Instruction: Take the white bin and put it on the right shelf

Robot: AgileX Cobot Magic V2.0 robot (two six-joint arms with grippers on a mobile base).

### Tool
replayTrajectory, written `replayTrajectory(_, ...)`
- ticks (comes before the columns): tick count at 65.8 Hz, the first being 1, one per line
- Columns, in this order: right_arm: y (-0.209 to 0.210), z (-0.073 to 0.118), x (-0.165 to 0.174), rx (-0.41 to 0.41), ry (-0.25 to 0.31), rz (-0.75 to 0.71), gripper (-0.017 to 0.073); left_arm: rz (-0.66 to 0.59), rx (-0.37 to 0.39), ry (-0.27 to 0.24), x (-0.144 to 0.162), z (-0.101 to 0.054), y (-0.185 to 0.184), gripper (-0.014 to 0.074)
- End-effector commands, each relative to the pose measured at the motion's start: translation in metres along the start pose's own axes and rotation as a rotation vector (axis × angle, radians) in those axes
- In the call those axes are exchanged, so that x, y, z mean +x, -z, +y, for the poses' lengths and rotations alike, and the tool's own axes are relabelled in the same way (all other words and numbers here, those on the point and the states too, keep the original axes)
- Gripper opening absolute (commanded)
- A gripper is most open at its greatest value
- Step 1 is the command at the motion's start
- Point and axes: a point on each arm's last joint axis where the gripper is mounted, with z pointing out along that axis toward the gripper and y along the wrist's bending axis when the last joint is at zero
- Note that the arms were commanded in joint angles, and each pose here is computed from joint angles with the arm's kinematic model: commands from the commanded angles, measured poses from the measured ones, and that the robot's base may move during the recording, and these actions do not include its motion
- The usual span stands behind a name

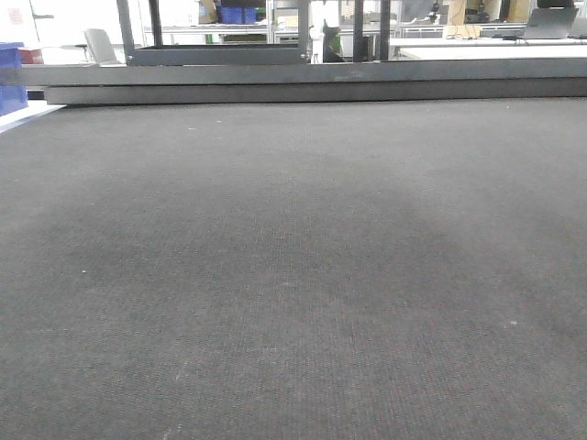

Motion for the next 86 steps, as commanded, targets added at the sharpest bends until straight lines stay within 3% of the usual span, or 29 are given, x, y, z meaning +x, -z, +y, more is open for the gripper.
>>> replayTrajectory(1,0.011,0.0405,-0.0072,-0.314,-0.026,-0.033,0.0412,-0.092,0.138,0.009,-0.0127,-0.0233,0.0073,0.0218)
replayTrajectory(86,0.0108,0.0397,-0.0082,-0.304,-0.028,-0.043,0.0412,-0.103,0.115,0.005,-0.0138,-0.0213,0.0071,0.0218)
